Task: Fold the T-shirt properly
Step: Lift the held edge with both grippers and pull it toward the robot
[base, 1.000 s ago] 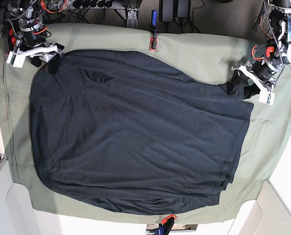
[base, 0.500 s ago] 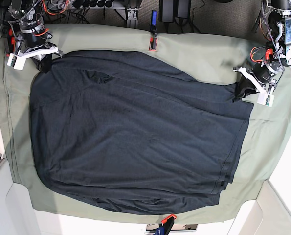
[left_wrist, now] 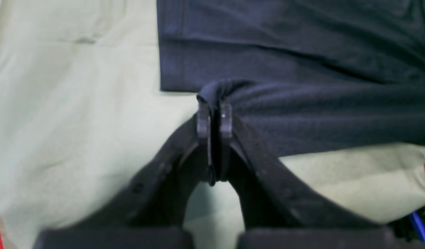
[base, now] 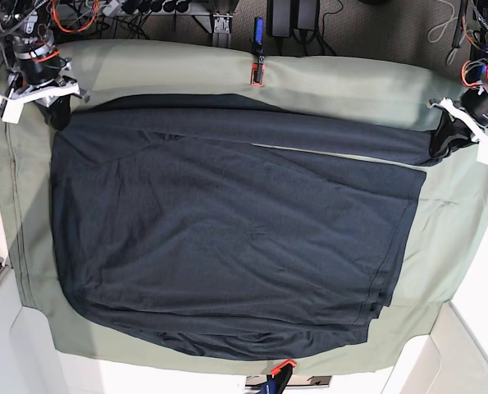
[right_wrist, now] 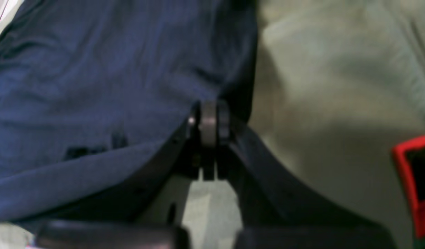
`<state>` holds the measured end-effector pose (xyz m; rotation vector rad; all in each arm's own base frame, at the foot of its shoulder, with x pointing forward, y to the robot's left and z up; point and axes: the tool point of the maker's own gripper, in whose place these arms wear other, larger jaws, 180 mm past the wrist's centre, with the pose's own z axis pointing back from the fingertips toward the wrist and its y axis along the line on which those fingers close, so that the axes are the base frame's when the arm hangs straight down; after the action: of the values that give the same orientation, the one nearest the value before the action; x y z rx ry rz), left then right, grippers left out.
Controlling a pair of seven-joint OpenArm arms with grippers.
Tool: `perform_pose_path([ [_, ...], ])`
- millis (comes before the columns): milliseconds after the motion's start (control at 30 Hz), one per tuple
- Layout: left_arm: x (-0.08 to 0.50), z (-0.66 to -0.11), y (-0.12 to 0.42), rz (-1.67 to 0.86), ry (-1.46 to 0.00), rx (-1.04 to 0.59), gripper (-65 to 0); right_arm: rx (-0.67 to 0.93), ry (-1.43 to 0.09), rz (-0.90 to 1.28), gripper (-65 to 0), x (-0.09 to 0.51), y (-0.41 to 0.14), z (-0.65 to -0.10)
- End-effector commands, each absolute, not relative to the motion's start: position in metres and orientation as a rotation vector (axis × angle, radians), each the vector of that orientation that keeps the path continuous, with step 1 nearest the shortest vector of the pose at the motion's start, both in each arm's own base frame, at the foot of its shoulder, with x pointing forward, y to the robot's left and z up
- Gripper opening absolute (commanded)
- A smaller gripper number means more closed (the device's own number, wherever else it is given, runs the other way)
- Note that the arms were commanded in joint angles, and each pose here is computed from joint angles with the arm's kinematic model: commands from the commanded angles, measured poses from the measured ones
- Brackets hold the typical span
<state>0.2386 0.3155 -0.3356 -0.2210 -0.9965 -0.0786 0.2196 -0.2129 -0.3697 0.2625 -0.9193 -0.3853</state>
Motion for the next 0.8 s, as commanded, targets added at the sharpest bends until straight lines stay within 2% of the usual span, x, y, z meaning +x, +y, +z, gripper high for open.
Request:
perform_pose_path([
  [0,0.254,-0.313,0.317,-0.104,-1.080,-0.217,-65.0,0.258,-0.991,-0.371,-65.0,0.233,-0.217,-0.354],
  [333,0.331,-0.338,0.290,-0.304,-1.046,-0.174,-65.0,0.274,-1.039,-0.392,-65.0,0.306,-0.225,-0.364],
  [633,0.377,-0.378,0.303,-0.209,-0.956,-0.207,-65.0,0.283,-1.076,-0.384,-65.0,0.355,-0.226,-0.357],
  [767,0.374,-0.389,0.313,-0.169,-0.925,-0.206,-45.4,0.273,-1.052,-0.383,-65.0,0.359,-0.226,-0.364],
])
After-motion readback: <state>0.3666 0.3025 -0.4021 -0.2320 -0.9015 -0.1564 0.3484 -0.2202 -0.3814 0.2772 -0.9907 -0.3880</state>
